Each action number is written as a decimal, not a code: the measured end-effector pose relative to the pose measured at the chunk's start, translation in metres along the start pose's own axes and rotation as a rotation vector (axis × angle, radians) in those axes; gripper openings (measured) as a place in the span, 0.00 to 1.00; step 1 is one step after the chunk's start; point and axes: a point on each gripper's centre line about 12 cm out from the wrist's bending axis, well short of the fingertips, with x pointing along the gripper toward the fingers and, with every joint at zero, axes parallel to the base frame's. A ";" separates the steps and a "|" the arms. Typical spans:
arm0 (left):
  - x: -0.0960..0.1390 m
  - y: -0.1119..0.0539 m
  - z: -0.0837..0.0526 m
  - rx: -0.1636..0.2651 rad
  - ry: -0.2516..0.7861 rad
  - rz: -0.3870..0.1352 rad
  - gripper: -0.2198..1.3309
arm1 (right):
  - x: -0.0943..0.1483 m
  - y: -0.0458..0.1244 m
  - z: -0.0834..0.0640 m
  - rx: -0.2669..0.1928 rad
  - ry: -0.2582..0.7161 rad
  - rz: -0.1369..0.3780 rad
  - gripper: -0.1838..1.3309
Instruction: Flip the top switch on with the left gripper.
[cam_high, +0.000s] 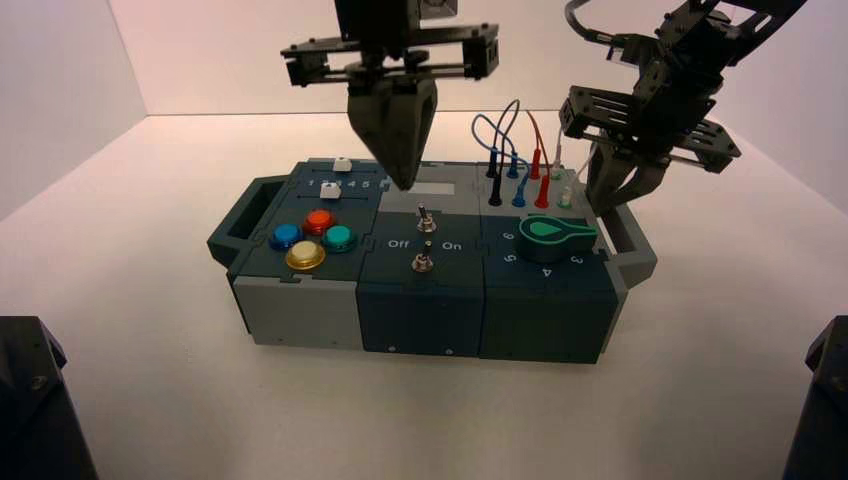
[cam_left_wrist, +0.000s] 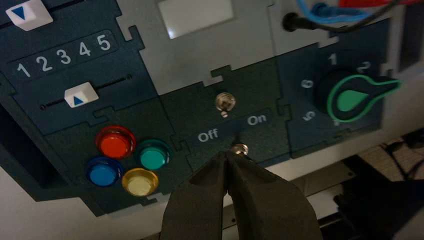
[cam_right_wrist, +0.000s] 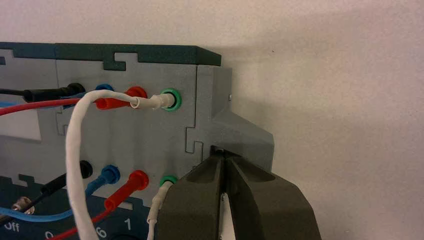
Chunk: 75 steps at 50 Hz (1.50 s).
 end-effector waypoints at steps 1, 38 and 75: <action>0.002 0.001 0.000 0.003 0.005 0.008 0.03 | 0.000 0.000 0.001 0.001 -0.002 0.000 0.01; 0.029 0.011 0.009 0.042 0.028 0.088 0.03 | 0.000 0.000 0.000 0.000 -0.002 0.000 0.01; 0.035 0.008 0.018 0.061 0.042 0.092 0.03 | 0.000 0.000 0.001 0.000 -0.005 0.000 0.01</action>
